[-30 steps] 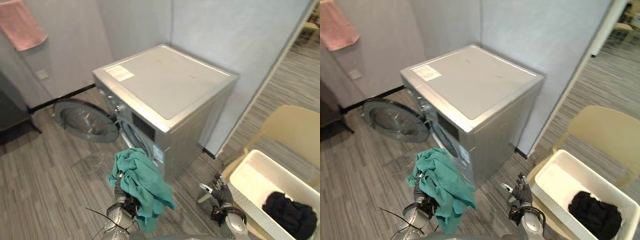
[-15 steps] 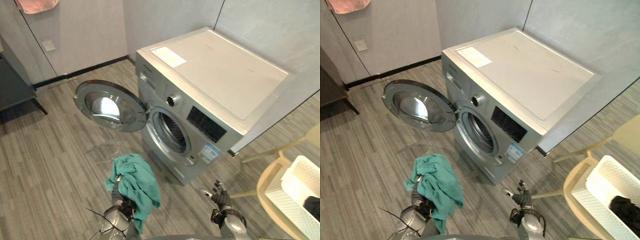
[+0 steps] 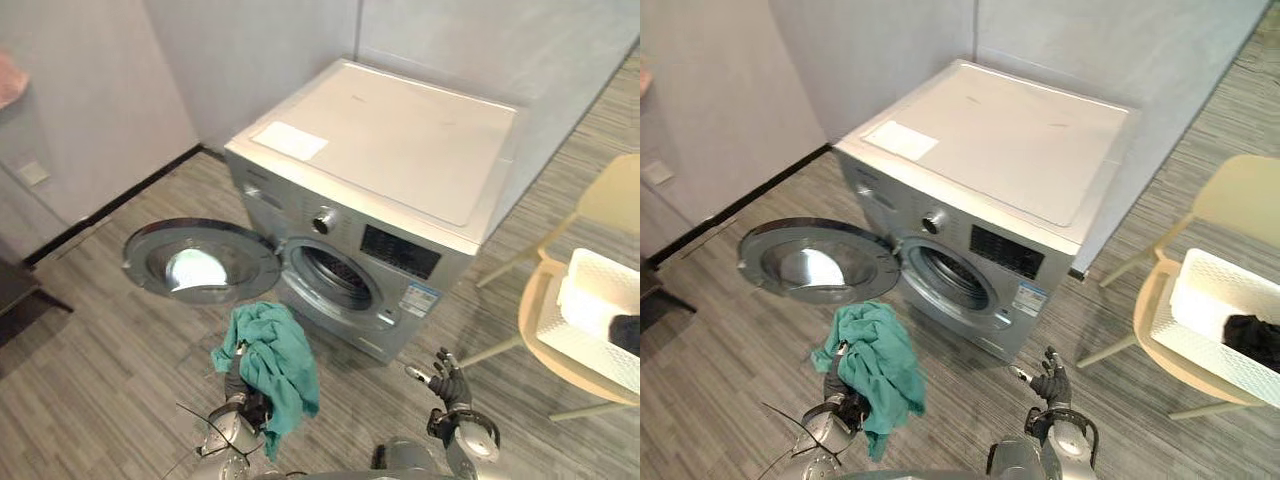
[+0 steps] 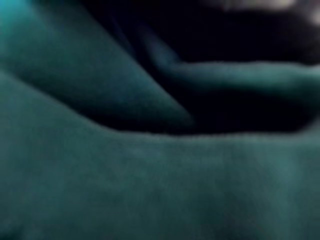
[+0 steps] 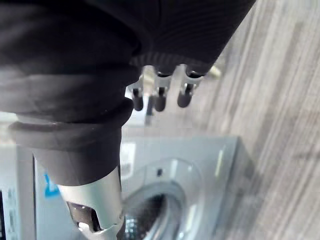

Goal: Pick up the laundry basket with both hands and put the clothes into the washing machine.

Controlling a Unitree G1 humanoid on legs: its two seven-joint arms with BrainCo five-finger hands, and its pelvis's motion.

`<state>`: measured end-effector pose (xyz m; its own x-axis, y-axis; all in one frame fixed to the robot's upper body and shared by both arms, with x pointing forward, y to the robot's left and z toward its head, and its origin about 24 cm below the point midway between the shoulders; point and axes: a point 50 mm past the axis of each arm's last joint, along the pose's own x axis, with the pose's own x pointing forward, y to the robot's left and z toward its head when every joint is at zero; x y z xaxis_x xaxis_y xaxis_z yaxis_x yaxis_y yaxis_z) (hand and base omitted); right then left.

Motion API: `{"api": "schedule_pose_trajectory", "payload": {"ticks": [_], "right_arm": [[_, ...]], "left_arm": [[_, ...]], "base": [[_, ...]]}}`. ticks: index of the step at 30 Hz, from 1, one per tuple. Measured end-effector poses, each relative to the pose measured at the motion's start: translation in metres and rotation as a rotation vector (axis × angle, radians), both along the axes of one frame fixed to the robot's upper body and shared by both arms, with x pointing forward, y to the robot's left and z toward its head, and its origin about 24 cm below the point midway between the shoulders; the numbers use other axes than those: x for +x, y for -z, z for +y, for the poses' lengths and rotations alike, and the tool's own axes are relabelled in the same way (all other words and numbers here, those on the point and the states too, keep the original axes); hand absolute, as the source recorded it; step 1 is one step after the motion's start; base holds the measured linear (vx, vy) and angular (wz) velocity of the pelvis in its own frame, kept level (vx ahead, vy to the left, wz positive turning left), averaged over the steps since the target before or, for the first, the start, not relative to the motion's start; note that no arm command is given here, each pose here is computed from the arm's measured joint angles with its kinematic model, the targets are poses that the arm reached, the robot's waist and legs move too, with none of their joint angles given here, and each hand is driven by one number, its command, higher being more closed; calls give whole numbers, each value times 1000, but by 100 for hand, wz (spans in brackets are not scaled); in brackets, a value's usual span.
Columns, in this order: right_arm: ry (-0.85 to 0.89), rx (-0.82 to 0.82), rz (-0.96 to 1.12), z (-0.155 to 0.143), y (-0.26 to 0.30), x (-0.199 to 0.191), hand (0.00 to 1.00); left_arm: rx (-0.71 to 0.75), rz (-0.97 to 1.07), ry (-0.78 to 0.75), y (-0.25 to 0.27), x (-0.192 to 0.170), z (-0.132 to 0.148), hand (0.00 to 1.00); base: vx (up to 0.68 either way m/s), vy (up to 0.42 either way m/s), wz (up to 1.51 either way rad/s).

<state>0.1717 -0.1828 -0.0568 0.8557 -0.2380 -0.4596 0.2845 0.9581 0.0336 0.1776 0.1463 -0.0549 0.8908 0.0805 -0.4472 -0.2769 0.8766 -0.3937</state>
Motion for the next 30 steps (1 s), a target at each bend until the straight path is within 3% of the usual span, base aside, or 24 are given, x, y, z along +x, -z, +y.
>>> {"api": "schedule_pose_trajectory", "payload": {"ticks": [5, 10, 16, 22, 26, 30], "right_arm": [[-62, -18, -89, 10, -19, 9, 0], [-120, -30, -155, 18, -33, 4, 0], [-116, -37, -166, 18, -34, 8, 0], [-30, -102, -104, -14, -19, 7, 0], [-82, 41, 33, 24, 10, -2, 0], [-118, 49, -3, 31, 5, 8, 0]], "left_arm": [[-62, -105, 112, -20, 18, -33, 100], [-89, -202, 65, -40, 21, -26, 100], [-89, -117, 24, -23, 5, -18, 100], [-78, -5, -4, -2, -8, -15, 100], [8, 9, 12, 1, -7, 6, 100], [14, 20, 18, 3, -12, 6, 100]], "base": [[144, -126, -3], [89, -2, -24], [85, 189, -56], [133, 499, -44], [59, 407, 5], [-33, 134, -56]]}}
